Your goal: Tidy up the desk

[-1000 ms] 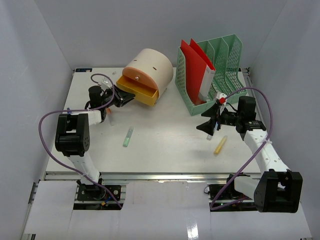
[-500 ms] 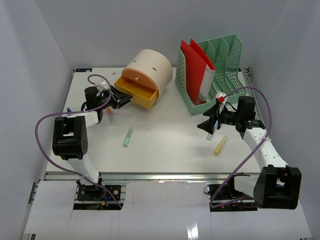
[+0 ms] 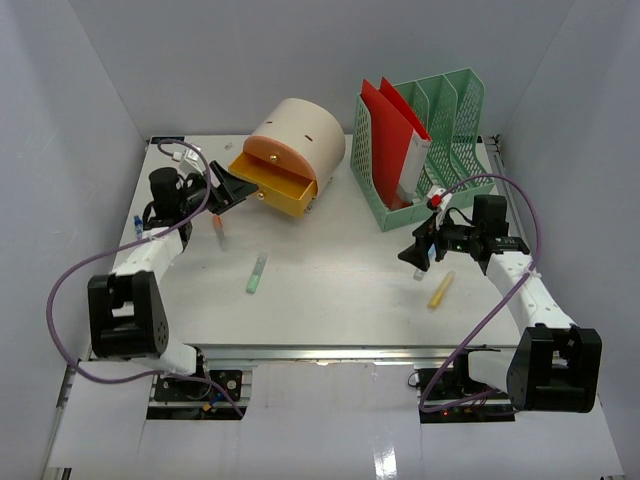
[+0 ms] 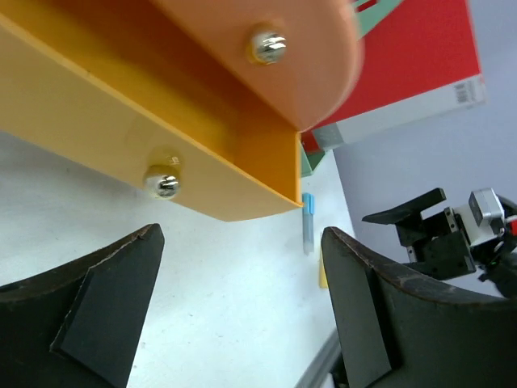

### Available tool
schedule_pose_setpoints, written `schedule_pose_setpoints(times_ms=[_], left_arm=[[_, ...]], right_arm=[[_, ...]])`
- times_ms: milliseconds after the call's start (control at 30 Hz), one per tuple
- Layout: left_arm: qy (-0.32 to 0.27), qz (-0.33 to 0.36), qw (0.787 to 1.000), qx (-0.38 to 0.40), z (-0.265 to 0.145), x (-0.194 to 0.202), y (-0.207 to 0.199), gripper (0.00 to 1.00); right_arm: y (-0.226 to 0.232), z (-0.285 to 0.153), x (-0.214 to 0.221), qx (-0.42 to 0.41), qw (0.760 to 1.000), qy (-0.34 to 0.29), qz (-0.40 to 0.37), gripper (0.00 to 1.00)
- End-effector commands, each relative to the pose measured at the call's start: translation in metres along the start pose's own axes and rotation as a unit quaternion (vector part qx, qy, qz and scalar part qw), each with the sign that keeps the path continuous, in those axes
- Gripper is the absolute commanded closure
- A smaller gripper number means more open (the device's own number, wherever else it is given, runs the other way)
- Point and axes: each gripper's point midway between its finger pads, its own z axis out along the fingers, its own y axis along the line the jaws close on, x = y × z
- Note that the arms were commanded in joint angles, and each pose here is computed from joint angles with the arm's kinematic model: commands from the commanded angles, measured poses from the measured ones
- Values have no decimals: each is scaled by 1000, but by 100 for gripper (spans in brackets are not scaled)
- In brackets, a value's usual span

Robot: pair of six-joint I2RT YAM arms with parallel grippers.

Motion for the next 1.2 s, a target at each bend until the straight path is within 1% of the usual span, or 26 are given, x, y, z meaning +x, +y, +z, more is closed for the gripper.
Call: schedule_pose_setpoints(times_ms=[0,67,100,167,233,333,400,467,567,633,800,900,1033,1067,1100,1167], left_arm=[[-50,112,989,-84,-53,-5,-15,5],[-62,125,985,-102,-66,2,-14,2],[-72,138,982,-107,-75,4,-20,2],[-83,158,976,-122,-94,18,-22,2],[-81,166,974,-130,-104,28,-22,2],[-69,173,973,-138,-113,46,-17,2],[-68,176,972,-141,-118,55,-15,2],[-72,184,970,-143,-122,64,-10,2],[-83,198,967,-135,-127,62,-18,2],[-92,204,966,-129,-129,62,-22,2],[-90,205,966,-130,-130,63,-22,2],[-88,204,966,-129,-130,65,-22,2],[-87,204,967,-128,-130,66,-22,2],[-87,204,967,-129,-131,66,-22,2],[-87,203,967,-130,-131,66,-22,2],[-88,204,966,-131,-131,66,-22,2]], right_arm=[[-33,-23,14,110,991,81,-7,6],[-40,-33,23,146,983,108,-3,3],[-44,-37,26,165,979,115,7,4],[-57,-50,37,230,963,139,35,9],[-67,-59,41,282,947,141,69,10],[-79,-69,46,350,915,136,146,10],[-78,-66,46,352,909,127,182,10],[-72,-57,47,337,907,118,223,10],[-69,-48,56,321,905,125,251,8],[-75,-48,62,332,899,132,255,6],[-79,-38,73,352,885,145,267,3],[-77,-27,83,356,882,159,263,2],[-72,-11,91,346,885,177,258,1],[-75,-10,93,352,881,181,258,0],[-78,-10,95,359,877,186,259,1],[-80,-8,98,360,875,192,262,7]])
